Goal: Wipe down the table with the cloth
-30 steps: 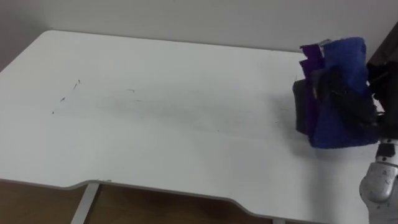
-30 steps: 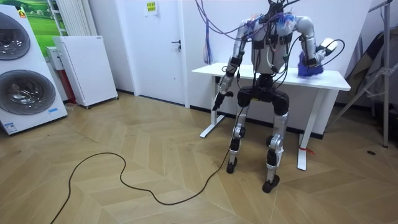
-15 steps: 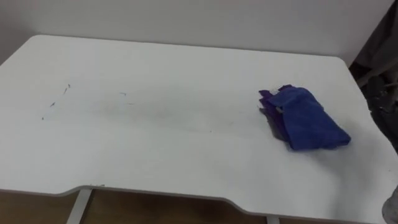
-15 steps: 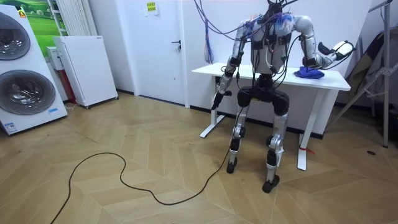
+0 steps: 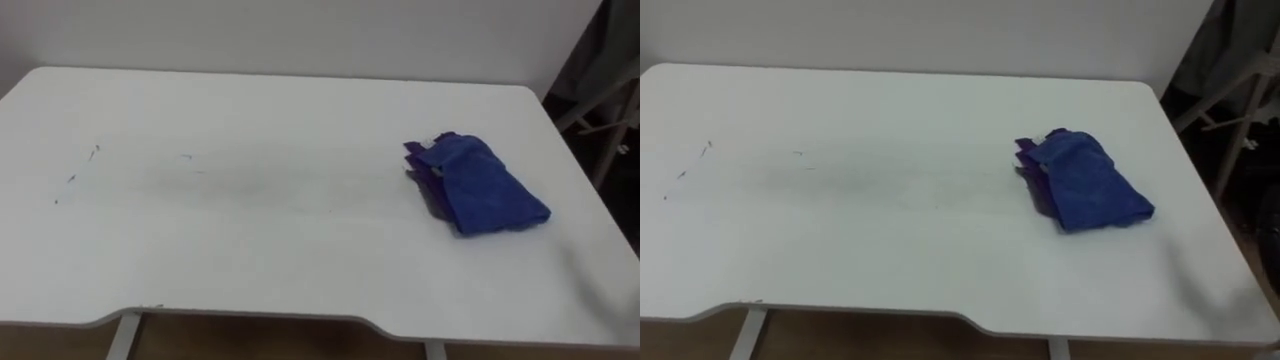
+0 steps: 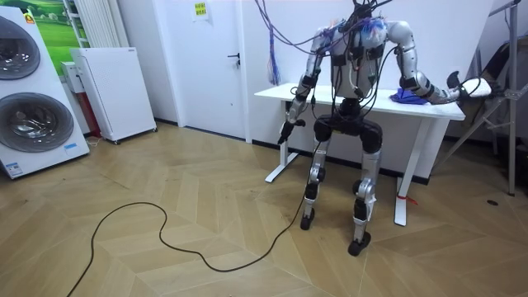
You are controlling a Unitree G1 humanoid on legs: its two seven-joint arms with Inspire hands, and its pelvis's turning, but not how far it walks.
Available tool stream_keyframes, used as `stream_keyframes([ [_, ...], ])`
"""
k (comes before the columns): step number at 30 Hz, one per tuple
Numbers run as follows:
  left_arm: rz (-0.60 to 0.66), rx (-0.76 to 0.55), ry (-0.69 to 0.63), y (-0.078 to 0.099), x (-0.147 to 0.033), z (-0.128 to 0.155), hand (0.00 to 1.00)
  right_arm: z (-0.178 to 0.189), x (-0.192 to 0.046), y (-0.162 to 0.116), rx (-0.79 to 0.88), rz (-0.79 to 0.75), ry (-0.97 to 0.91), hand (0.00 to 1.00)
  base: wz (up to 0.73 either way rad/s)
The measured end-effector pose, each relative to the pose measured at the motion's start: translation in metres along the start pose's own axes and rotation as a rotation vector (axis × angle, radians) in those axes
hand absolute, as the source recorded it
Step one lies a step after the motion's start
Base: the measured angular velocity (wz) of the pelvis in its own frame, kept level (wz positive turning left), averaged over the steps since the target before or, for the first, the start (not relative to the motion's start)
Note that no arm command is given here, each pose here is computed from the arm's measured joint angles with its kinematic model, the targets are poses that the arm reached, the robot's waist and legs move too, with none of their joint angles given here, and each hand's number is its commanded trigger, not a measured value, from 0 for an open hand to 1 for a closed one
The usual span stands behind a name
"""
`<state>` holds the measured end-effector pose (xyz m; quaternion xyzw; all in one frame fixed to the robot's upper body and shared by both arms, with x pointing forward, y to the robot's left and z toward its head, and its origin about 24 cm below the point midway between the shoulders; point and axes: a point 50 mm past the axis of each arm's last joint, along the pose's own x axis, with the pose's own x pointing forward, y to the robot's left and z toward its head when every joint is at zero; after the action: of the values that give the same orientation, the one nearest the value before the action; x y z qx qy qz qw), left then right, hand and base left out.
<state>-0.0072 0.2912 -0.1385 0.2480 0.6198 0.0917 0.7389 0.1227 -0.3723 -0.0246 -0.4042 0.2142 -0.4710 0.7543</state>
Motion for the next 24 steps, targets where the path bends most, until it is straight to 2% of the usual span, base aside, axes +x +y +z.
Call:
stream_keyframes([
  [3,0.004,-0.010,0.011,0.001,-0.001,-0.005,0.00,-0.029,-0.008,0.003,0.011,0.026,0.158,0.00,-0.06],
  [5,0.015,-0.045,0.016,0.003,-0.001,-0.006,0.00,-0.051,-0.012,-0.001,0.086,-0.008,0.320,0.00,0.00],
  [9,0.040,-0.061,0.028,0.006,-0.002,-0.009,0.00,-0.084,-0.027,-0.010,0.161,-0.044,0.522,0.00,-0.02],
  [12,0.034,-0.060,0.038,0.003,-0.002,-0.011,0.00,-0.111,-0.044,-0.012,0.205,-0.069,0.706,0.00,-0.06],
  [15,0.031,-0.065,0.047,0.002,-0.001,-0.012,0.00,-0.134,-0.069,-0.011,0.211,-0.025,0.852,0.00,-0.06],
  [18,0.023,-0.055,0.057,0.000,-0.002,-0.014,0.00,-0.158,-0.103,-0.010,0.115,0.120,0.948,0.00,-0.04],
  [20,-0.008,-0.044,0.077,-0.008,-0.001,-0.016,0.00,-0.166,-0.127,-0.001,0.033,0.276,0.997,0.00,-0.15],
  [24,-0.054,-0.035,0.090,-0.024,-0.001,-0.012,0.00,-0.164,-0.146,0.014,-0.131,0.502,0.937,0.00,-0.05],
])
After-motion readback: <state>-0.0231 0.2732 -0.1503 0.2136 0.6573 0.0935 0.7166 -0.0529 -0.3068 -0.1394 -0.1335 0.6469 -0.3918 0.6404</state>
